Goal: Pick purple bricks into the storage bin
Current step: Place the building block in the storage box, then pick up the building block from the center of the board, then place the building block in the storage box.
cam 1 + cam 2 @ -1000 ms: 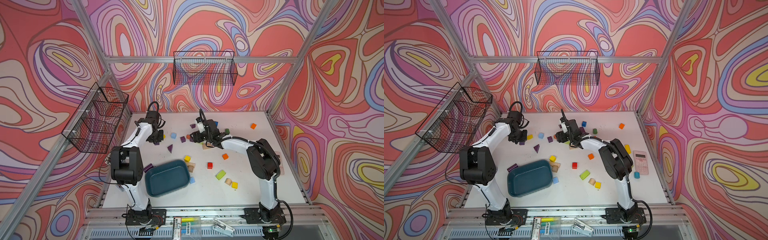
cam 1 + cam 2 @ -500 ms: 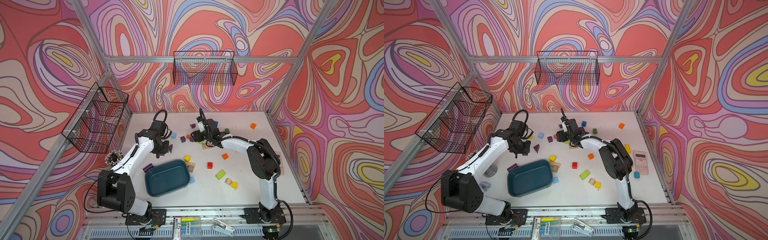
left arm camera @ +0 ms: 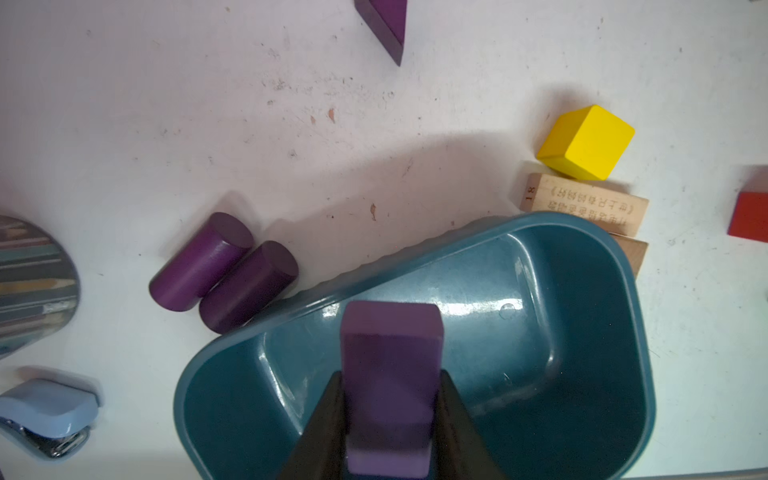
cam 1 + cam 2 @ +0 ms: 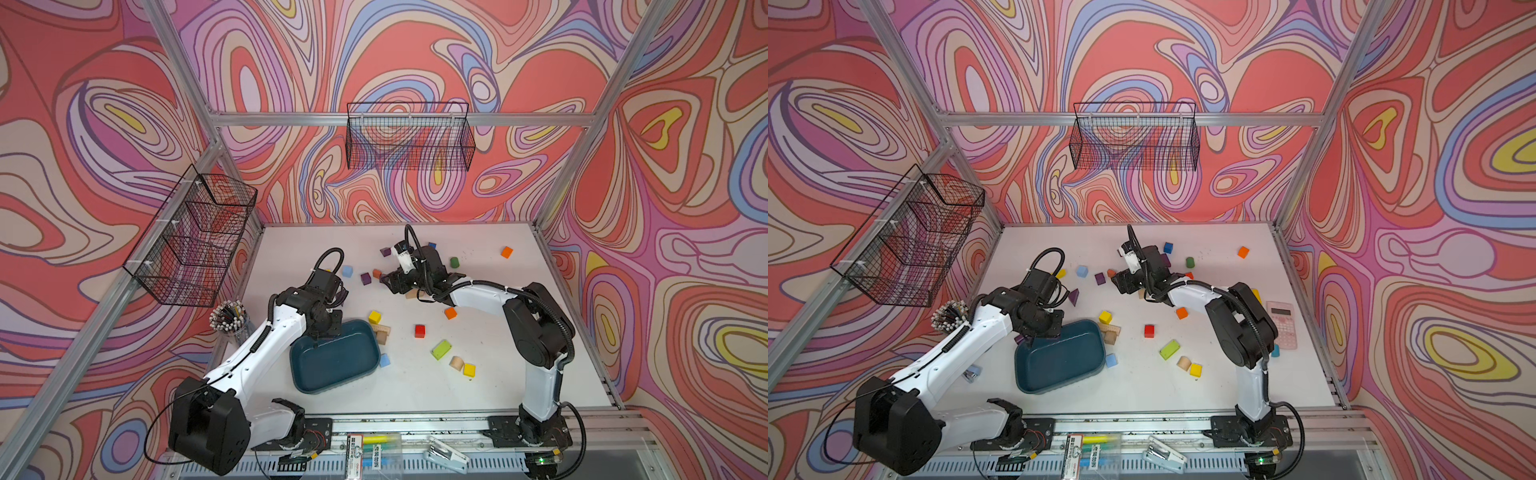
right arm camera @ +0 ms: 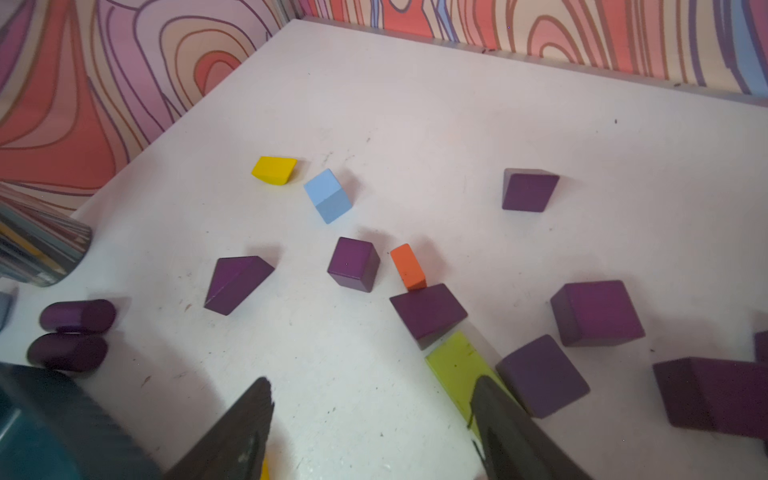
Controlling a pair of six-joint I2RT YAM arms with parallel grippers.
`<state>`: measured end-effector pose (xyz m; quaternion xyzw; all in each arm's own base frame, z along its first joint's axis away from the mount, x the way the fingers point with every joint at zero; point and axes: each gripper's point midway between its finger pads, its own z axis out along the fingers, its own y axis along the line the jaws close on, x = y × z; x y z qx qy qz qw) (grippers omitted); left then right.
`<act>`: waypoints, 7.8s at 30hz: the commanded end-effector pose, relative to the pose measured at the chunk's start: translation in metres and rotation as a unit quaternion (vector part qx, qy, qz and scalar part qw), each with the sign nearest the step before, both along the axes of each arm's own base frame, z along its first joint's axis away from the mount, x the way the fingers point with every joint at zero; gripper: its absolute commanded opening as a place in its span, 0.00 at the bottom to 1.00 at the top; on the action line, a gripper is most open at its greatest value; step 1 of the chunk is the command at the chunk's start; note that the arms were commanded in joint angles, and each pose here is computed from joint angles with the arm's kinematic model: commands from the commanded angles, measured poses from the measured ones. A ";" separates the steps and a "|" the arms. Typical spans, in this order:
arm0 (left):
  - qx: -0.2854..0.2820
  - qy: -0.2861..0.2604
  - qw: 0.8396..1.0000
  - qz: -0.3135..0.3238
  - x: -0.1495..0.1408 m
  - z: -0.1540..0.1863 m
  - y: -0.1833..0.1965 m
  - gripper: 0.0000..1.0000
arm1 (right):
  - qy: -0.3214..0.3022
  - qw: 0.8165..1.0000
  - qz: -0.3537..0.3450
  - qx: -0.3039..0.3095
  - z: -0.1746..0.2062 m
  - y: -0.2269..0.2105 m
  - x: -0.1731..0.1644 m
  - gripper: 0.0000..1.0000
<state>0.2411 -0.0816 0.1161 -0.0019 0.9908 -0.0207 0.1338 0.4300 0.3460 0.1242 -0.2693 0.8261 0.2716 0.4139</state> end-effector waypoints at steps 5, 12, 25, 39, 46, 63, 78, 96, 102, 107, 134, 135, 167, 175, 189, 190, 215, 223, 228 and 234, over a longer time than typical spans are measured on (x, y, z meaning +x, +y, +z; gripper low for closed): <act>-0.019 0.021 0.999 0.018 -0.014 -0.013 -0.007 0.15 | -0.038 0.995 0.084 0.041 0.034 0.016 -0.028 0.79; -0.037 0.033 0.998 0.029 -0.021 -0.024 -0.016 0.15 | -0.043 0.995 0.079 0.042 0.033 0.013 -0.028 0.79; -0.019 0.077 0.996 0.043 -0.022 -0.062 -0.016 0.19 | -0.060 0.997 0.035 0.014 0.024 -0.001 -0.017 0.79; -0.001 0.054 0.997 0.052 -0.016 -0.047 -0.008 0.54 | -0.063 0.998 0.007 0.004 0.016 -0.006 -0.008 0.79; 0.003 0.026 0.998 0.058 -0.011 -0.024 -0.004 0.68 | -0.057 0.998 -0.015 0.005 0.011 -0.010 -0.003 0.79; 0.000 -0.049 0.999 0.008 0.031 0.048 -0.016 0.75 | -0.076 0.993 -0.085 0.022 0.018 -0.030 0.003 0.79; 0.034 -0.058 0.994 -0.086 0.084 0.035 -0.038 0.76 | -0.100 0.988 -0.117 0.030 0.009 -0.043 0.004 0.79; 0.095 0.001 0.988 -0.121 0.115 -0.008 -0.016 0.75 | -0.132 0.989 -0.047 0.040 0.011 -0.030 -0.012 0.80; 0.051 0.002 0.996 -0.067 0.126 -0.013 0.004 0.74 | -0.133 0.990 -0.013 0.043 0.014 -0.023 -0.021 0.80; 0.006 -0.012 0.999 -0.048 0.138 -0.017 -0.002 0.74 | -0.129 0.991 0.001 0.041 0.012 -0.018 -0.022 0.80; 0.041 0.042 0.997 -0.048 0.167 -0.073 0.000 0.67 | -0.115 0.992 -0.012 0.047 0.013 -0.022 -0.015 0.79; 0.043 0.045 0.997 -0.047 0.166 -0.075 0.001 0.67 | -0.114 0.992 -0.013 0.048 0.013 -0.022 -0.015 0.79; 0.046 0.083 0.995 -0.024 0.165 -0.101 0.001 0.38 | -0.112 0.992 -0.019 0.049 0.011 -0.026 -0.011 0.79; 0.041 0.085 0.995 -0.021 0.165 -0.101 0.000 0.24 | -0.111 0.992 -0.018 0.049 0.010 -0.025 -0.011 0.79; 0.031 0.051 0.998 -0.003 0.155 -0.057 0.002 0.19 | -0.112 0.992 -0.034 0.047 0.010 -0.030 -0.008 0.79; 0.028 0.049 0.998 -0.001 0.153 -0.053 0.002 0.19 | -0.114 0.992 -0.036 0.048 0.011 -0.030 -0.007 0.79; -0.028 0.008 0.999 -0.024 0.045 0.009 -0.040 0.21 | -0.084 0.991 -0.092 0.056 0.000 -0.051 0.009 0.79; -0.042 0.014 0.999 -0.031 0.005 -0.005 -0.054 0.21 | -0.077 0.988 -0.116 0.060 -0.001 -0.059 0.011 0.79; -0.038 0.026 0.998 -0.039 -0.013 -0.023 -0.062 0.20 | -0.073 0.987 -0.130 0.061 -0.001 -0.064 0.012 0.79; -0.034 0.041 0.998 -0.036 -0.023 -0.045 -0.062 0.21 | -0.072 0.985 -0.145 0.062 -0.001 -0.069 0.013 0.79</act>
